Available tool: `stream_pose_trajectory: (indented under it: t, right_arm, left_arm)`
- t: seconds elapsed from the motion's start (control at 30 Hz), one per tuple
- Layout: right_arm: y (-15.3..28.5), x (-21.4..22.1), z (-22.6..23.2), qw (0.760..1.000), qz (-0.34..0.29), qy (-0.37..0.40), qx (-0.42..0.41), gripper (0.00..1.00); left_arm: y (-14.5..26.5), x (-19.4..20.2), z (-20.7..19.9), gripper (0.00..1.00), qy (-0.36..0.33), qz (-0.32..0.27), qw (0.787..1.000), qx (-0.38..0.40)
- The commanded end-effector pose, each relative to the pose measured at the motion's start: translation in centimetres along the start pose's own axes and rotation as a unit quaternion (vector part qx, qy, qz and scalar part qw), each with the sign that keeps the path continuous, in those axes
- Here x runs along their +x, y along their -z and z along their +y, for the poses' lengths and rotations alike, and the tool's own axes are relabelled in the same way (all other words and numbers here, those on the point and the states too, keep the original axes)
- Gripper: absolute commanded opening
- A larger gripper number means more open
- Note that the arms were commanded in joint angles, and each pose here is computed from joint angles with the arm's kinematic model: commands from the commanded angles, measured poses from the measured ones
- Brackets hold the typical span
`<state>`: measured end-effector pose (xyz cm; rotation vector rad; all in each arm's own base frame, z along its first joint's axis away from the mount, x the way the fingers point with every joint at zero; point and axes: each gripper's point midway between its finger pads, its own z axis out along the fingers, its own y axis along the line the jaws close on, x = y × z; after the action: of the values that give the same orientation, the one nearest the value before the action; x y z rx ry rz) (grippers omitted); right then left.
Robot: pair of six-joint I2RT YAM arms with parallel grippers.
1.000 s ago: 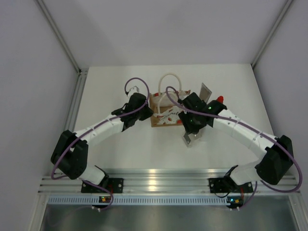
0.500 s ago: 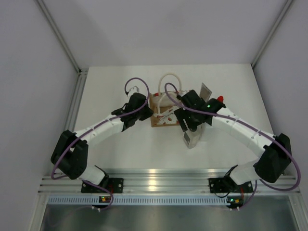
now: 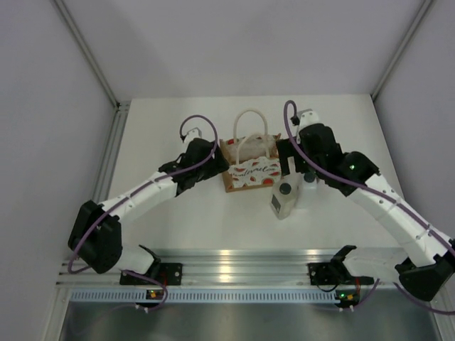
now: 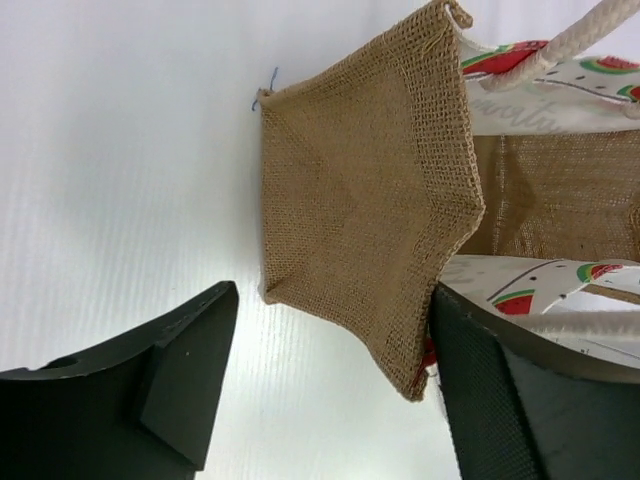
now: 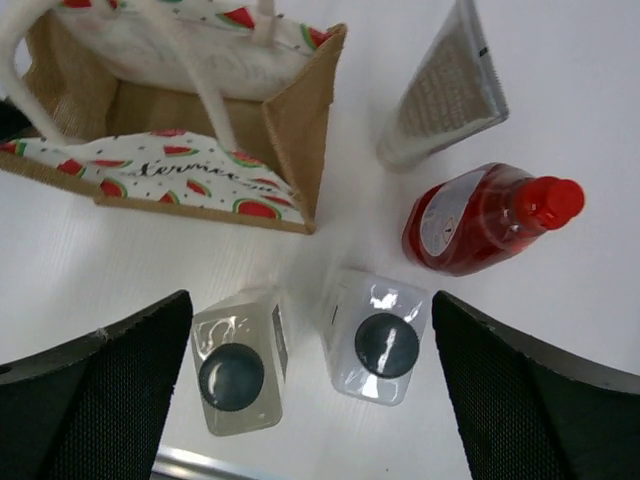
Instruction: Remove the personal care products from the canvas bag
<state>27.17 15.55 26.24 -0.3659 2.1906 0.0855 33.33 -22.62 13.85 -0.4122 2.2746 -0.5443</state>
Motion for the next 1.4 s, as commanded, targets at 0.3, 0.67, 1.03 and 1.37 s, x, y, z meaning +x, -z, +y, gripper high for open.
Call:
stream_pose_trajectory:
  t: [0.3,0.67,1.03,1.37]
  right_arm:
    - [4.9,0.1,-10.8,0.968,-0.131,-0.123,0.176,0.99]
    - [8.2,3.5,-12.4,0.957,-0.172,-0.134,0.189,0.99]
    - [10.7,4.3,-13.3,0.950,-0.212,-0.126,0.189,1.00]
    - [10.3,4.5,-13.1,0.952,-0.207,-0.128,0.186,1.00]
  left_arm:
    - [12.2,-10.1,3.6,0.99,-0.052,-0.188,0.976,-0.092]
    - [23.1,-10.9,7.8,0.99,-0.131,-0.264,0.954,-0.052]
    - [25.8,-11.9,13.1,0.98,-0.102,-0.340,0.925,-0.137]
    - [23.9,-13.3,14.2,0.98,-0.067,-0.331,0.932,-0.130]
